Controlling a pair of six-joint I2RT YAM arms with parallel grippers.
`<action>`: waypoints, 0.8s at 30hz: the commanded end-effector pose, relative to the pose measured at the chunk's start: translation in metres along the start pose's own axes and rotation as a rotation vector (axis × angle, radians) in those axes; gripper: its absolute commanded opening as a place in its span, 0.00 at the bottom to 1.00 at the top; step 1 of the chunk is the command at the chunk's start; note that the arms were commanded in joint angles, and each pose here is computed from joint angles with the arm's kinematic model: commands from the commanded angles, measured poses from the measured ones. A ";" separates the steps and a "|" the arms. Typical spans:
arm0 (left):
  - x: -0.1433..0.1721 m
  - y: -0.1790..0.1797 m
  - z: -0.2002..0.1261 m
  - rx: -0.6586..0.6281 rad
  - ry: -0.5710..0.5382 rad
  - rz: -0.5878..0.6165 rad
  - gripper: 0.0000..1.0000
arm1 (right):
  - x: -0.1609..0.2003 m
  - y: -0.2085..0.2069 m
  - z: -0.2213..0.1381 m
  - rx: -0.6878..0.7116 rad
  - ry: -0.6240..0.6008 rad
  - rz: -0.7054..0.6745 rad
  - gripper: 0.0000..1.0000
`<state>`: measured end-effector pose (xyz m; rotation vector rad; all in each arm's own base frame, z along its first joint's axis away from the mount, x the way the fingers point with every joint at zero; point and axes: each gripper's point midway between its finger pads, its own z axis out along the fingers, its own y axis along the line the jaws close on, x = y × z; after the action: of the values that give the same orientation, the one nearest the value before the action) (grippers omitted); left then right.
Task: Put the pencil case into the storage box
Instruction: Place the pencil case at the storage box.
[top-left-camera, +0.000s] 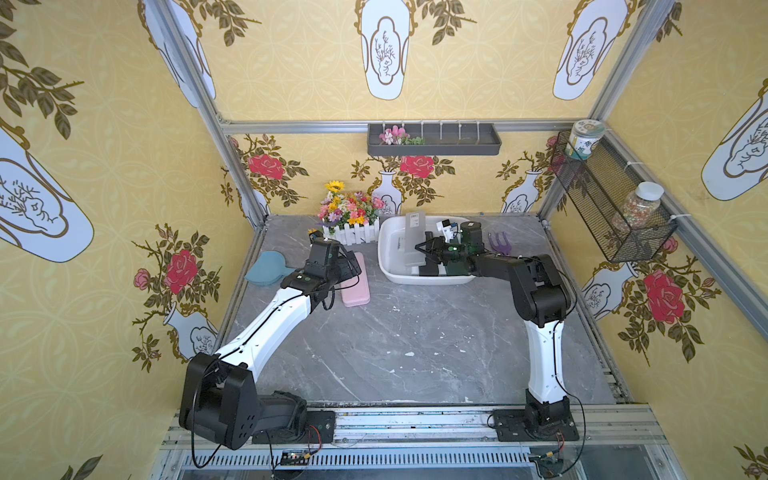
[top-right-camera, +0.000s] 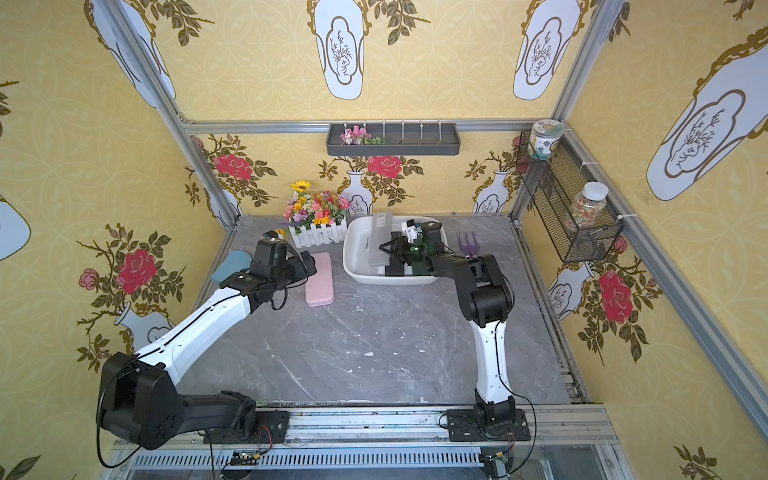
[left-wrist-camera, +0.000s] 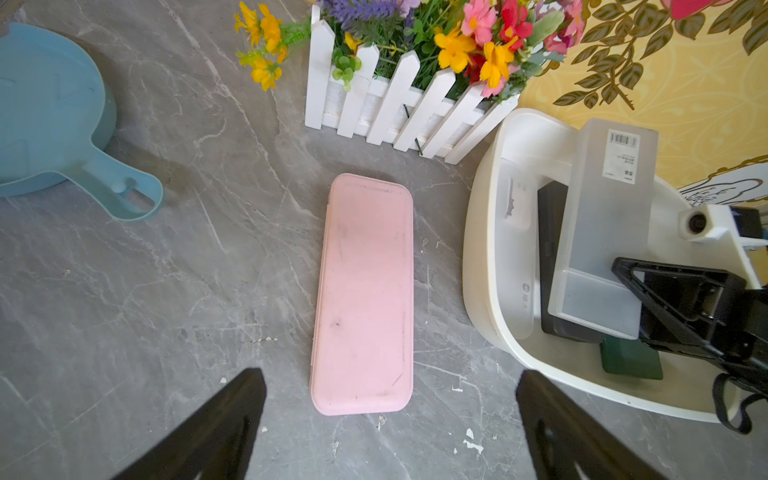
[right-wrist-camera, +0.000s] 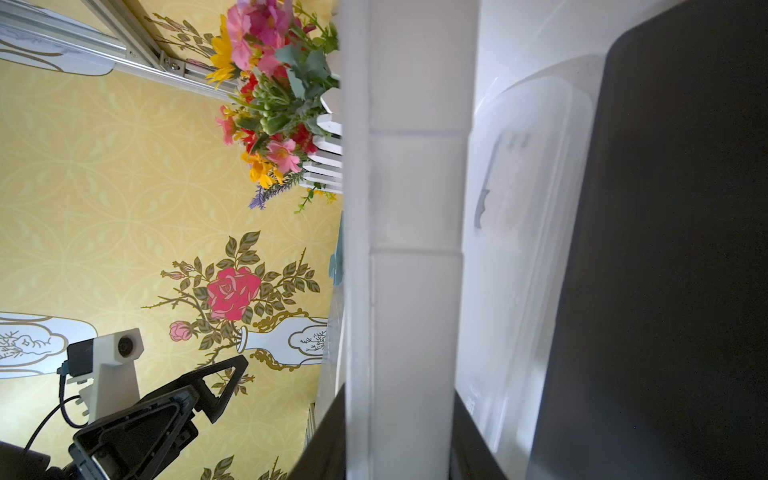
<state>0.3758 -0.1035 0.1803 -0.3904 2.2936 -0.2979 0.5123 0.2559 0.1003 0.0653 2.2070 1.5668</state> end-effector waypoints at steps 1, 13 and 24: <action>0.001 0.001 0.004 0.005 0.000 0.012 1.00 | -0.001 0.008 0.006 -0.047 0.001 -0.022 0.35; 0.004 0.007 0.007 -0.002 0.005 0.021 1.00 | 0.032 0.003 0.039 -0.010 0.053 -0.014 0.36; 0.005 0.018 0.003 -0.003 0.003 0.013 1.00 | 0.035 0.003 0.044 -0.002 0.016 0.013 0.51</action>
<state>0.3710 -0.0876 0.1679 -0.3978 2.3037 -0.2738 0.4919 0.3023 0.0703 0.0894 2.2757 1.5854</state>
